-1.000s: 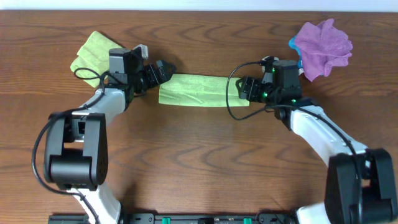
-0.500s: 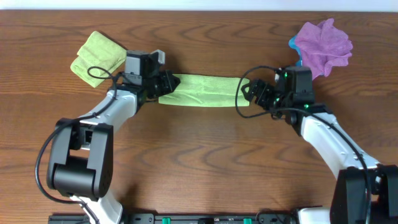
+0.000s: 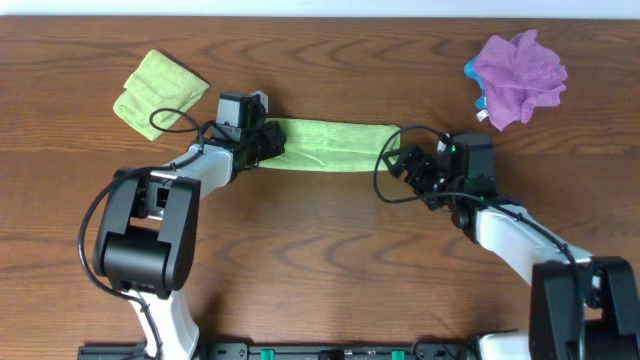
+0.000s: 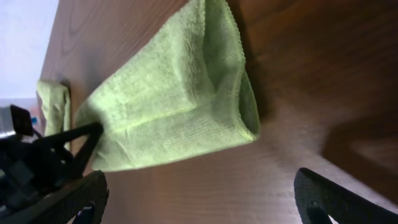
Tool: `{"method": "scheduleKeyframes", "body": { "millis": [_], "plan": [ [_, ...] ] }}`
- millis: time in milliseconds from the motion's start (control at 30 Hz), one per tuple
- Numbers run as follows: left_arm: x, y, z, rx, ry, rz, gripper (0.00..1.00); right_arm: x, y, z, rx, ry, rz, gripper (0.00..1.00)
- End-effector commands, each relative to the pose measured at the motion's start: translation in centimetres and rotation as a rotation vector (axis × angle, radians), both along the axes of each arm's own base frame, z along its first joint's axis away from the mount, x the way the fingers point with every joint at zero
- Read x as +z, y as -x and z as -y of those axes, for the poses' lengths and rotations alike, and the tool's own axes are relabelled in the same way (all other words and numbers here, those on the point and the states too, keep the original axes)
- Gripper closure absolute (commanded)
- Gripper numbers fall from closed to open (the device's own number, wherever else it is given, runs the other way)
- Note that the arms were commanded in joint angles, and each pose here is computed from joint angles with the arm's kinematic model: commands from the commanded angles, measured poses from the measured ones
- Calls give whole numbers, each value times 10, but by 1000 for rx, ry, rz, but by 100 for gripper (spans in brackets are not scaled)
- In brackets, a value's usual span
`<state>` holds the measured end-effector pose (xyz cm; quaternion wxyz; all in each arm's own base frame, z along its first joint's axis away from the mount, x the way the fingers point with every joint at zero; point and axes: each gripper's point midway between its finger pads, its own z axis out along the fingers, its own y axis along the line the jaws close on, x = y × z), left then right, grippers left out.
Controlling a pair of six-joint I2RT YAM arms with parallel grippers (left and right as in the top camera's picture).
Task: Fold the cloth
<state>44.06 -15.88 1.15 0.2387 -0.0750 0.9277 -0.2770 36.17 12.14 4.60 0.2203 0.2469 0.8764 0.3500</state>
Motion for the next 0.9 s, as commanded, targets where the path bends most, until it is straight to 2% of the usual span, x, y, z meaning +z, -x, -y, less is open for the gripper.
{"method": "scheduleKeyframes", "body": {
  "millis": [0, 200, 467, 733, 767, 800, 833, 867],
  "plan": [
    [-3, -4, -2, 4, -37, 14, 94, -18, 4, -13, 1, -35, -54, 5],
    [-10, 7, 4, -12, -46, -34, 94, -39, -7, -27, -15, -56, -44, 7],
    [-14, 17, 10, -27, -53, -70, 94, -62, -22, -22, -104, 85, 19, 17],
    [-21, 27, 8, -31, -65, -119, 94, -94, -33, -29, -123, 115, 71, 20],
    [-22, 30, 7, -31, -69, -131, 94, -98, -34, -28, -132, 122, 72, 23],
    [-23, 31, 7, -31, -71, -139, 94, -102, -34, -25, -144, 134, 73, 29],
    [-24, 32, 6, -31, -72, -143, 94, -104, -35, -22, -156, 144, 75, 40],
    [-24, 33, 6, -32, -72, -145, 94, -104, -36, -20, -163, 150, 79, 59]
  ]
}}
